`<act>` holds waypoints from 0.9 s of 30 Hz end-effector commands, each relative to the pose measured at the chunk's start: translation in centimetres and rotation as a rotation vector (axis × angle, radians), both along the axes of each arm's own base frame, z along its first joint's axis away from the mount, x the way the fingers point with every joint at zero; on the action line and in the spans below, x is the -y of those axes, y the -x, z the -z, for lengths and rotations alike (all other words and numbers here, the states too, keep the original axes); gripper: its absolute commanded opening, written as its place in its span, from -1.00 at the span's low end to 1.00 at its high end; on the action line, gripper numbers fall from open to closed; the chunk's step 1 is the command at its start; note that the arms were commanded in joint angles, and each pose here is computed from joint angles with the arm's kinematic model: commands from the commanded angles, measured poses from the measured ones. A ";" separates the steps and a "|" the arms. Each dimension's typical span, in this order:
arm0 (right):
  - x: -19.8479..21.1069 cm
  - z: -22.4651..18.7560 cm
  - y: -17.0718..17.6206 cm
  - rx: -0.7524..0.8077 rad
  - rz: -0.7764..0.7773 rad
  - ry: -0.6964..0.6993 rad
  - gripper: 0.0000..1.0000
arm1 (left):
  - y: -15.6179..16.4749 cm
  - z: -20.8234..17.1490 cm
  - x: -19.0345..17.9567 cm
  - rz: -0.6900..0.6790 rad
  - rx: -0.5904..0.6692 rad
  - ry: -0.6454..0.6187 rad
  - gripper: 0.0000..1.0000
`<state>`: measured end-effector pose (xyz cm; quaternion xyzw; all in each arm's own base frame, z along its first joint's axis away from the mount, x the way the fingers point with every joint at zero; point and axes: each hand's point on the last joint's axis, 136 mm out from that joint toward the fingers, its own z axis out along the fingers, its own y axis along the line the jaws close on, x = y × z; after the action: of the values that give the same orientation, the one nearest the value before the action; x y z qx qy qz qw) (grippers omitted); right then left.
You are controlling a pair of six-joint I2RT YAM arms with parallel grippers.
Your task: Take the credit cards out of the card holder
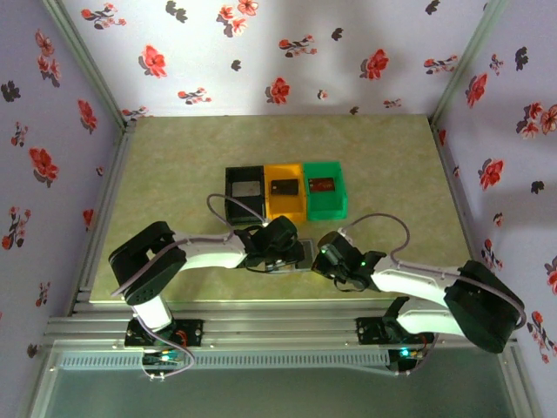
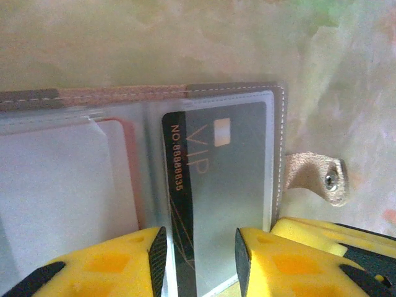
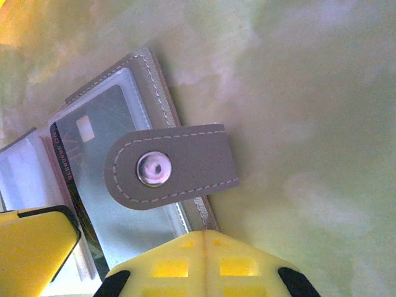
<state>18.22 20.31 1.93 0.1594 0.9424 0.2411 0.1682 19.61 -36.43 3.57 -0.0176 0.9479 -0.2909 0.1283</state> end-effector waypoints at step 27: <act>1.6 1.8 1.7 -0.063 0.006 0.051 -1.00 | 0.1 1.1 0.6 0.020 -0.004 -0.026 -0.24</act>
<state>18.07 20.21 1.87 0.1616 0.9417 0.2433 0.1667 19.78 -36.83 3.37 -0.0170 0.9483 -0.2899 0.1282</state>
